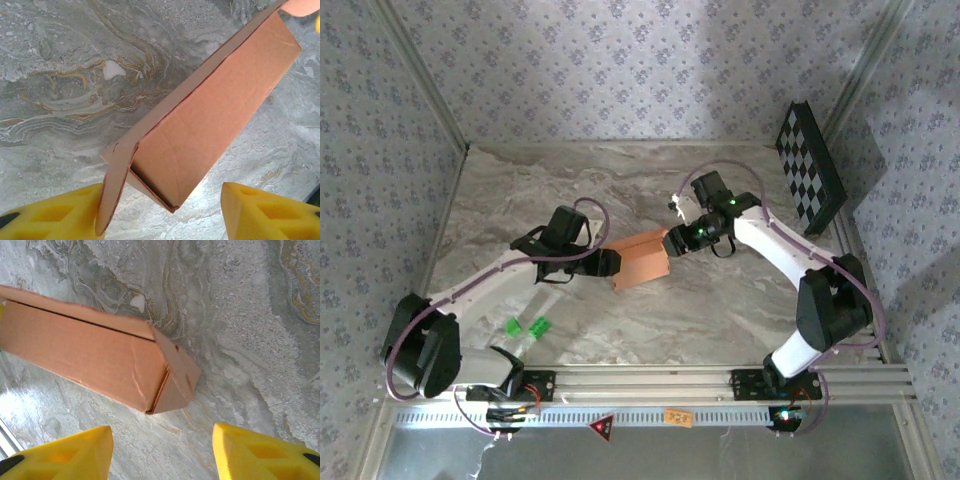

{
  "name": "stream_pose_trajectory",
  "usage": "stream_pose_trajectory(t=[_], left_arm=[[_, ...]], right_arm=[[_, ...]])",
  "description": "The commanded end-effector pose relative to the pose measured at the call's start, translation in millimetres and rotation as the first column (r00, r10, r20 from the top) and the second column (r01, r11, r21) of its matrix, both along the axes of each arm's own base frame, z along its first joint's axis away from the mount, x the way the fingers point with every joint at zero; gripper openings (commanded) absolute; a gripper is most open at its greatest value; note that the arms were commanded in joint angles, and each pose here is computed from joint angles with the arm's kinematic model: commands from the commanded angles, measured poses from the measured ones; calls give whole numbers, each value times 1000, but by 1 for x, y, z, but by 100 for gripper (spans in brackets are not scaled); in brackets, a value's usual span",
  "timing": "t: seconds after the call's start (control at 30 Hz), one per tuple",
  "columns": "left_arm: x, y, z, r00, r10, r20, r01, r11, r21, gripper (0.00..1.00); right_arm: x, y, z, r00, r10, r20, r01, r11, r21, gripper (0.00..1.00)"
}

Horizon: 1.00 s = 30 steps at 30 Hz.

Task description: Fold the paper box

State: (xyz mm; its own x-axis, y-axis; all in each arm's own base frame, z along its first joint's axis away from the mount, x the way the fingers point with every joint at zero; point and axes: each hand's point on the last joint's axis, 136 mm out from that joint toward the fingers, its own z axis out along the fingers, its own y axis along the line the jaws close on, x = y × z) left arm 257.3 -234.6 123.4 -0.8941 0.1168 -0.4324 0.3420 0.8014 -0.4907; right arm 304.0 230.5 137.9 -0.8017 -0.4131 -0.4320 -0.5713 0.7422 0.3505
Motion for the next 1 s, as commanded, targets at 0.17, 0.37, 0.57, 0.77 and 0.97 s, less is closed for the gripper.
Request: stream_pose_trajectory(t=[0.17,0.37,0.57,0.77,0.97], left_arm=[[3,-2,-9,1000,2,-7,-2,1000,16,48],[3,-1,-3,1000,14,9,-14,1000,14,49],[4,3,1,999,31,23,-31,999,23,48],[2,5,-2,999,36,18,-37,999,28,43],[2,5,-5,999,35,12,-35,999,33,37]], right_arm=[[-7,2,7,1000,17,-5,-17,1000,16,56],[-5,0,10,1000,12,24,-12,1000,4,56],[-5,7,9,999,25,22,-26,999,23,52],[-9,9,0,999,30,14,-30,999,16,49],[-7,10,-5,999,28,16,-28,1000,-1,46]])
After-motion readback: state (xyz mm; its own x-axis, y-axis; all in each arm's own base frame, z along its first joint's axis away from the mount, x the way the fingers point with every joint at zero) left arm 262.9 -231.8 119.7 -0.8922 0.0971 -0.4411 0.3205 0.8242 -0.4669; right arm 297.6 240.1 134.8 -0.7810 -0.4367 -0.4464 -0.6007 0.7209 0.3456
